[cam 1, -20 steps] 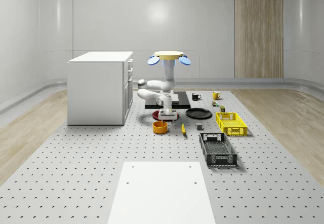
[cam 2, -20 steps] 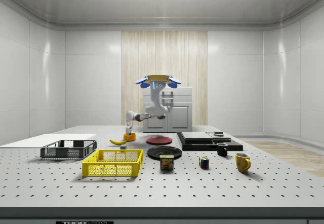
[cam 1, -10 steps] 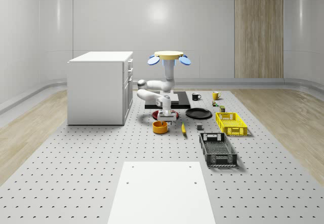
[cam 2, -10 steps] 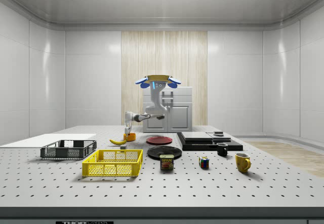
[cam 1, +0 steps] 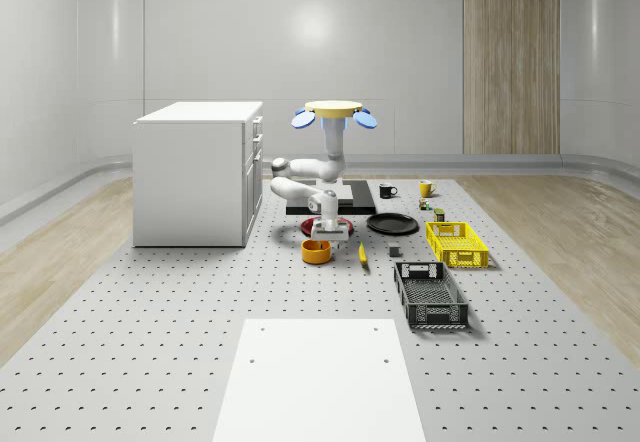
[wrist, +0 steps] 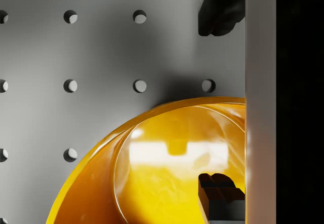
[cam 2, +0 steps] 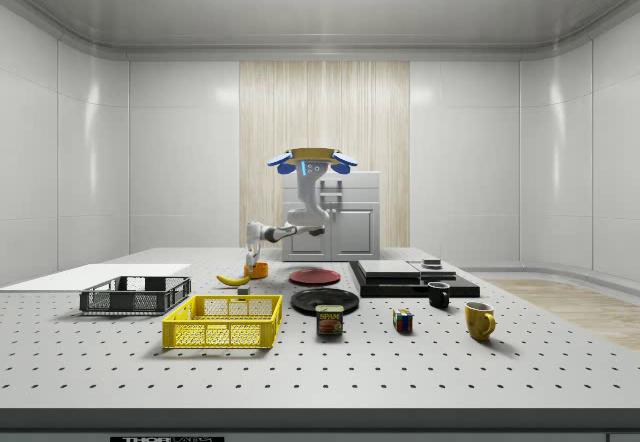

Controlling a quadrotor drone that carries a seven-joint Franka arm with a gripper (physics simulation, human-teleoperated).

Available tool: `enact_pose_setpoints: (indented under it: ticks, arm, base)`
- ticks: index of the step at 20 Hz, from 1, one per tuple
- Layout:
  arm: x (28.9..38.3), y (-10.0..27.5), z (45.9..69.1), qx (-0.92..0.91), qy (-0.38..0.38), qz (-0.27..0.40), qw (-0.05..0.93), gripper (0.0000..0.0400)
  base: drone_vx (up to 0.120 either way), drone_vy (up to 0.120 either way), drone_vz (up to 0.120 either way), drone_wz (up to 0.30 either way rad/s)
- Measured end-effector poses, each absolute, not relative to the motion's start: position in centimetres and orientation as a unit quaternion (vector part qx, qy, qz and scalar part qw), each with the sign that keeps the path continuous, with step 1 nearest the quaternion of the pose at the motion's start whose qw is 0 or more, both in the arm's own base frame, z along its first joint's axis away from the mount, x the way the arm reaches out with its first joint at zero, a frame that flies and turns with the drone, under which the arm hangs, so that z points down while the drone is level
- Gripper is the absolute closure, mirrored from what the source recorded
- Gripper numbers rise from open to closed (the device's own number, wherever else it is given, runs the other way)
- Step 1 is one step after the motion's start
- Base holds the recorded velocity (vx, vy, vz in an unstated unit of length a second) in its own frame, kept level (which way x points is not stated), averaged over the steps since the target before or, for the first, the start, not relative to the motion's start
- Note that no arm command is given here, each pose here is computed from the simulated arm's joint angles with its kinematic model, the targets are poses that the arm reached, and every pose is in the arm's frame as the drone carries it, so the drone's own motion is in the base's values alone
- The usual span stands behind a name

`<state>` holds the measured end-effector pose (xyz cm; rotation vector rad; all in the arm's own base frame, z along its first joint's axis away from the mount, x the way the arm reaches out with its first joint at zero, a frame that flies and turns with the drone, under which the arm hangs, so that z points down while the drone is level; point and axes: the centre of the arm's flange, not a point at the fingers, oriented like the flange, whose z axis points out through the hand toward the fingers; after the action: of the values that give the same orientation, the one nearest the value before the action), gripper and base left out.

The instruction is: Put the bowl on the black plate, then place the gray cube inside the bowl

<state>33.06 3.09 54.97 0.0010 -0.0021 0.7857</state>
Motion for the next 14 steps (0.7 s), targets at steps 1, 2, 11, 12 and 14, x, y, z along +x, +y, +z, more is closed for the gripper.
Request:
enact_pose_setpoints:
  ticks: [1, 2, 11, 12, 14]
  arm:
    - [33.06, 3.1, 55.0, 0.000, -0.001, 0.383, 0.924, 0.0000]
    - [33.07, 3.1, 55.0, 0.000, -0.001, 0.383, 0.924, 0.0000]
    - [33.07, 3.0, 56.4, 0.000, -0.001, 0.383, 0.924, 0.0158]
    - [33.07, 3.0, 56.4, 0.000, -0.001, 0.383, 0.924, 0.0189]
    - [33.07, 3.0, 56.5, 0.000, -0.001, 0.383, 0.924, 0.0233]
  base:
    - [0.000, 0.000, 0.000, 0.000]
    - [0.000, 0.000, 0.000, 0.000]
    - [0.000, 0.000, 0.000, 0.000]
    - [0.000, 0.000, 0.000, 0.000]
    - [0.000, 0.000, 0.000, 0.000]
